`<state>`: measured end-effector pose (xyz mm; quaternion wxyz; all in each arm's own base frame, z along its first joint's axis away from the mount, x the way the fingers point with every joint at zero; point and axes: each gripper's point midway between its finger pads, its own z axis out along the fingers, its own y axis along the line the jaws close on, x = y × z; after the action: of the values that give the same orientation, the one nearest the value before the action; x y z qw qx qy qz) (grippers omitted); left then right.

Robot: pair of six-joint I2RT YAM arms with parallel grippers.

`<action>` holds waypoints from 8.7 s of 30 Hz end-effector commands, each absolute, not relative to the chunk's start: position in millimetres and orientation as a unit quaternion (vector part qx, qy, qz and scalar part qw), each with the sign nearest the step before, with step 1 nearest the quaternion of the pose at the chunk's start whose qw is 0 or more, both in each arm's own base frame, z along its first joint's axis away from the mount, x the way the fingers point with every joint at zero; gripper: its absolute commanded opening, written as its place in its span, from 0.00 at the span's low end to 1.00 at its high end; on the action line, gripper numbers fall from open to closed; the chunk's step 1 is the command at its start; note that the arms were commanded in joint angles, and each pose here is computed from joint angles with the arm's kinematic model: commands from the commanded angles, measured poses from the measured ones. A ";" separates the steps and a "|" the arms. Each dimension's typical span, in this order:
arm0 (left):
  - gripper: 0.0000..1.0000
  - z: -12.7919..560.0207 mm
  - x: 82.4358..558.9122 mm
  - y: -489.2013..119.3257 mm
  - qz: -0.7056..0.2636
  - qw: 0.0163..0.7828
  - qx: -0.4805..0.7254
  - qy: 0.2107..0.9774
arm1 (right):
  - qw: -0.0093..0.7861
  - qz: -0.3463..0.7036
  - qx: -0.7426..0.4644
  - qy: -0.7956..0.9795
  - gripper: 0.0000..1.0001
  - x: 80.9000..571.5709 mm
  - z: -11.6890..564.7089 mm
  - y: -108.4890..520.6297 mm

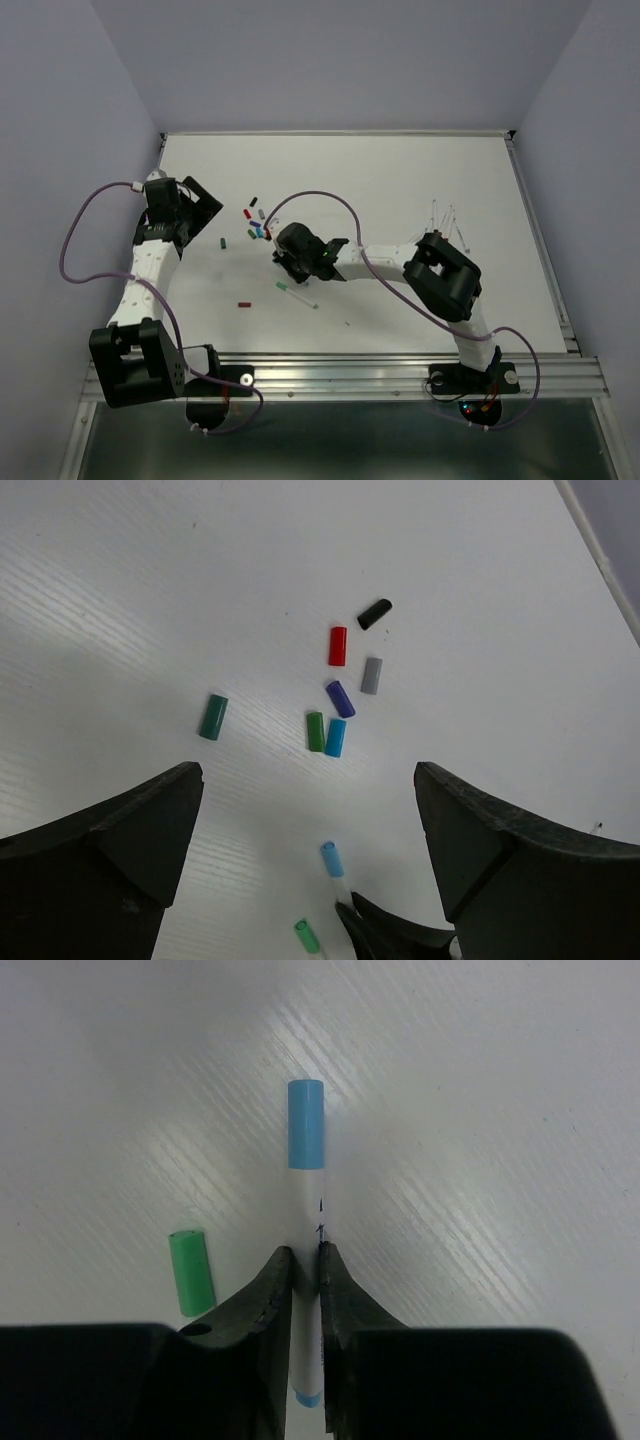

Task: Open the pen caps

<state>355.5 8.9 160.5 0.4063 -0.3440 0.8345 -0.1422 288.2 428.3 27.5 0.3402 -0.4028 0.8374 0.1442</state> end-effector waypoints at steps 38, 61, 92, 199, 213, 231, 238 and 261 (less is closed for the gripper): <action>0.44 258.2 352.8 -229.5 -0.457 0.423 -0.125 0.773 | 0.507 0.335 -0.213 0.765 0.01 312.1 241.3 374.2; 0.00 279.2 374.2 -204.4 -0.390 0.487 -0.165 0.764 | 0.368 0.388 -0.369 0.760 0.01 221.9 191.5 358.1; 0.00 269.4 365.3 -213.7 -0.395 0.476 -0.178 0.765 | 0.511 0.291 -0.308 0.748 0.63 287.2 253.1 356.9; 0.99 206.1 315.1 -59.2 -0.134 0.470 -0.277 0.827 | 0.354 0.154 -0.397 0.832 1.00 246.6 80.0 390.5; 0.99 190.0 315.5 -65.0 -0.150 0.453 -0.281 0.833 | 0.295 0.139 -0.421 0.846 0.81 227.1 13.9 402.1; 0.99 193.4 310.9 -108.6 -0.260 0.439 -0.208 0.834 | 0.367 0.222 -0.323 0.844 0.01 242.7 80.1 413.2; 0.99 211.9 305.4 -157.4 -0.367 0.432 -0.159 0.809 | 0.437 0.328 -0.244 0.801 0.01 253.1 169.3 396.8; 0.51 224.7 306.0 -194.0 -0.409 0.427 -0.145 0.793 | 0.474 0.374 -0.240 0.760 0.01 262.8 226.7 397.7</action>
<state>302.4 -187.2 204.0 0.4035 -0.1621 0.8122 -0.3890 254.3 388.8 183.8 0.4336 -0.2460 0.7958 0.3438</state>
